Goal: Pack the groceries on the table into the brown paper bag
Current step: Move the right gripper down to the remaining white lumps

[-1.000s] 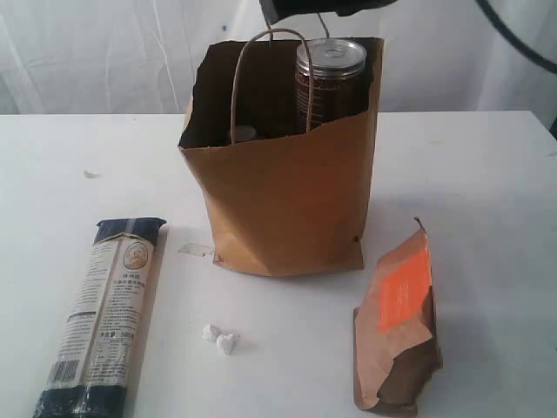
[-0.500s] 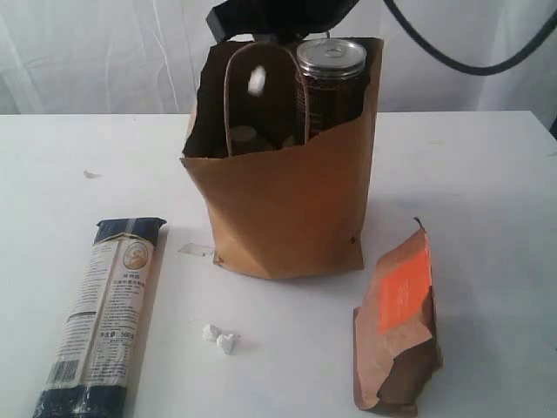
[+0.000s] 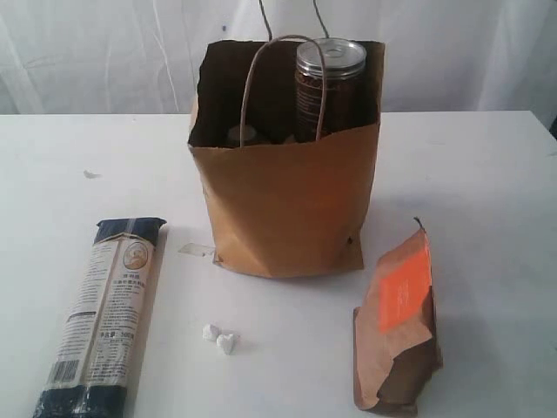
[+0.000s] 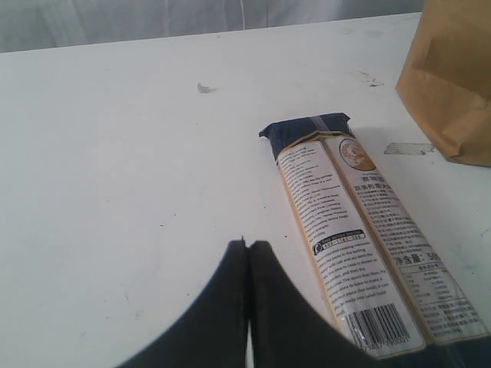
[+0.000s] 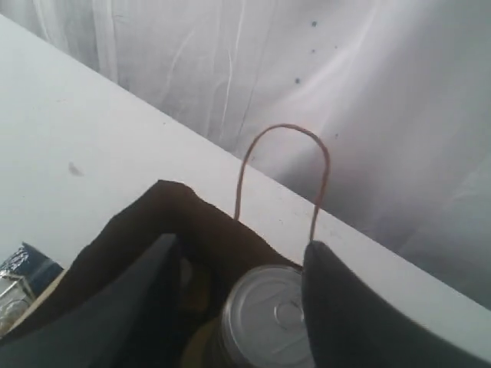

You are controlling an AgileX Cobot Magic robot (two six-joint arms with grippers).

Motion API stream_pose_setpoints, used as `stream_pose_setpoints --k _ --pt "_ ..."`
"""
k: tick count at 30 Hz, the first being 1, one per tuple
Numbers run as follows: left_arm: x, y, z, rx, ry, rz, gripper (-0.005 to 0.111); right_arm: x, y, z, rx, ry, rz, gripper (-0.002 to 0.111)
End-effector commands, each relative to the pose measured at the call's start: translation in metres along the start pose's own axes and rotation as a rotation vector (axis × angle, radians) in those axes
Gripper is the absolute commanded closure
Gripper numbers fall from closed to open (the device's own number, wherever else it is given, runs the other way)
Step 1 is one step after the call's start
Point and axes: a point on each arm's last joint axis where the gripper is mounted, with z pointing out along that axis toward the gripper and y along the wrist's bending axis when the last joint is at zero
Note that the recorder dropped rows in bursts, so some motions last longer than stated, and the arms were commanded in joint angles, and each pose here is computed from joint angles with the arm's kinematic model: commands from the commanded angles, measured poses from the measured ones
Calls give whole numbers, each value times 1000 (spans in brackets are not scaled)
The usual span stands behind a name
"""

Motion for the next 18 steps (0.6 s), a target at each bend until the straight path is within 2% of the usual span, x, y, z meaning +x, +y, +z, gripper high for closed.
stream_pose_setpoints --k 1,5,7,11,18 --pt "1 0 0 4 -2 -9 107 3 -11 -33 43 62 -18 62" --pt "1 0 0 4 -2 -9 107 17 -12 -67 11 70 -7 62" --pt "1 0 0 4 -2 -9 107 29 -8 -83 -43 82 -3 62" --pt "1 0 0 4 -2 -9 107 61 8 -112 -233 99 4 62" --pt "1 0 0 4 -2 -9 107 104 16 -127 -307 167 22 62"
